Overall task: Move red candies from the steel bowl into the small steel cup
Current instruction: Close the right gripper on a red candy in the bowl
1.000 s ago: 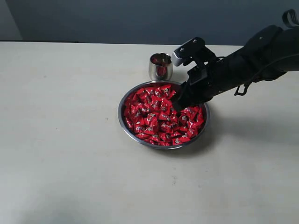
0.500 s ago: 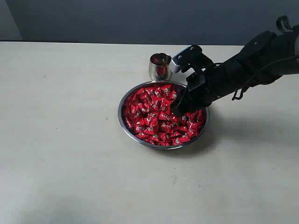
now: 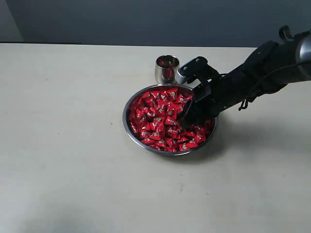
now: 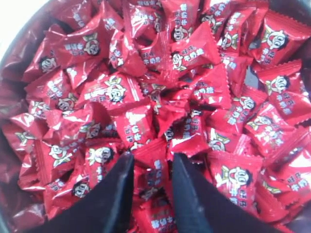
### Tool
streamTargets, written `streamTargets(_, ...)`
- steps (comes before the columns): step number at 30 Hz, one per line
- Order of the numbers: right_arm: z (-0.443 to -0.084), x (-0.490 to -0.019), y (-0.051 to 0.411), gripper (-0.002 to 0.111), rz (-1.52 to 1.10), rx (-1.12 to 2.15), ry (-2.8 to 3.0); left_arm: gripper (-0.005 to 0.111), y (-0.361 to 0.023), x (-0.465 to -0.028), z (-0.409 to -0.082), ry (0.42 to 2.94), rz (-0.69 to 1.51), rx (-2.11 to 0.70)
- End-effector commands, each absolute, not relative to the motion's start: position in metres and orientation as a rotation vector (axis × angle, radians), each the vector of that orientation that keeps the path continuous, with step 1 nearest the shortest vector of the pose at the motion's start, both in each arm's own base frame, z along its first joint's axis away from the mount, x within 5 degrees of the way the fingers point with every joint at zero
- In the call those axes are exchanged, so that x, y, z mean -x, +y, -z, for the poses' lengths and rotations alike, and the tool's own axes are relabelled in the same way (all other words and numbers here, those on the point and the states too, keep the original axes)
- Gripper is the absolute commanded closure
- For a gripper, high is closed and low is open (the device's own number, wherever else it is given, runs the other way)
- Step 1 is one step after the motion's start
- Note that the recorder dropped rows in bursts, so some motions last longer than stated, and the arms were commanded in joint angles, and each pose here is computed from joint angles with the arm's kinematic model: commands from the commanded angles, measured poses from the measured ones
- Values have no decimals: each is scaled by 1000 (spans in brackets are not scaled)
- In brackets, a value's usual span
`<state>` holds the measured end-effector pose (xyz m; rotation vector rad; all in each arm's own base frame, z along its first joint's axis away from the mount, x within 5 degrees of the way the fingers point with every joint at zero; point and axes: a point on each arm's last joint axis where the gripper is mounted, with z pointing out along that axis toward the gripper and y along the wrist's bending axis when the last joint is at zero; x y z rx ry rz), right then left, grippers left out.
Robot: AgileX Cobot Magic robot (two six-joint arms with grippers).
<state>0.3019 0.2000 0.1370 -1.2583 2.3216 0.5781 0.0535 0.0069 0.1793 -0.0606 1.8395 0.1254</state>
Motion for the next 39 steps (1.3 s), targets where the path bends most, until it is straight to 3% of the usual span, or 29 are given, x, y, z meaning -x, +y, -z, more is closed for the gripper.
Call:
streamTargets(1, -138, -301, 200, 67, -600, 1264, 2322, 106, 7, -53, -183, 1821, -124, 55)
streamTargets(3, -138, -299, 200, 63, -621, 1275, 2326, 106, 7, -53, -183, 1821, -124, 55)
streamTargets(39, -112, -303, 199, 64, -594, 1255, 2396, 106, 7, -53, -183, 1821, -124, 55)
